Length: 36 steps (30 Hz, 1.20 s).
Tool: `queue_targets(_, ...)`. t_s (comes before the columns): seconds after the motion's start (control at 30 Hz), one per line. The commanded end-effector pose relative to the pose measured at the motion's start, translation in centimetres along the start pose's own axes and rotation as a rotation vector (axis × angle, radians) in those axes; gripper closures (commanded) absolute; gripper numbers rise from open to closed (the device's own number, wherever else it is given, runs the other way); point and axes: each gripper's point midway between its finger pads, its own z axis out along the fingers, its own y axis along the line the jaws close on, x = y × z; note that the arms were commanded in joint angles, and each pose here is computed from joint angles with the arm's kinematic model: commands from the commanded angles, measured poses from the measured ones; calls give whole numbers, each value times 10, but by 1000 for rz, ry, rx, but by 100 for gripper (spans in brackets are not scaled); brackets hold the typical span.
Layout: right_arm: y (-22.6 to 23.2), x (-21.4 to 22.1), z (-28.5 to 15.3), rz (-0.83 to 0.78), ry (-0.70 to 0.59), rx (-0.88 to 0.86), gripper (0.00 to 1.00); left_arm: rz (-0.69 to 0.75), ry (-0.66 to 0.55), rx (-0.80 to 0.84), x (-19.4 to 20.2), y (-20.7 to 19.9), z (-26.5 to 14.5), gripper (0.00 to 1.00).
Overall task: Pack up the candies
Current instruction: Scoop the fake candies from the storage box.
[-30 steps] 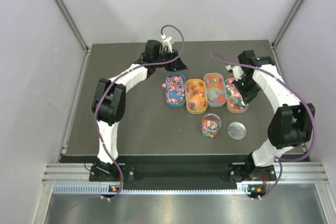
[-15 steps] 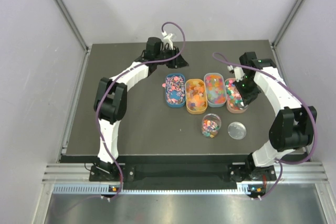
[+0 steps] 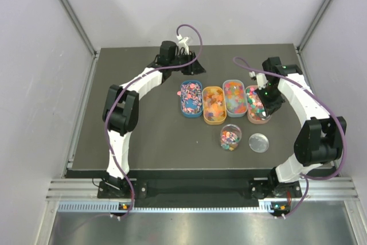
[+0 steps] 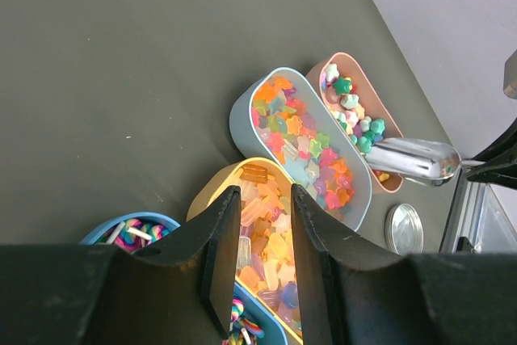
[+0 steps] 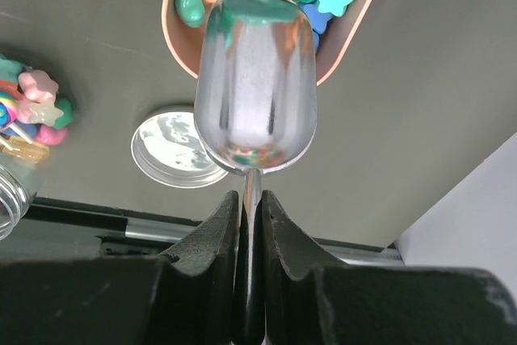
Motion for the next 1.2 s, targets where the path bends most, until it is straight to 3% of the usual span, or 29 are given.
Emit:
queue_targets(0.0,47,-1,16,-4,10,-243,100,70,-58,15,-30,-18,-11,64)
queue_targets(0.27,44,4,22,-4,13,-239,100,100,-69,1,-38,-27,-18,64)
queue_targets(0.5,55,-2,8,1,-72,-255,100,105,-48,-4,-31,-36,-17,64)
queue_targets(0.87,61,5,43,29,0,-271,100,141,-27,-14,-27,-45,-25,63)
queue_targets(1.17,58,3,41,64,1,-243,100,140,-22,-8,-24,-47,-23,63)
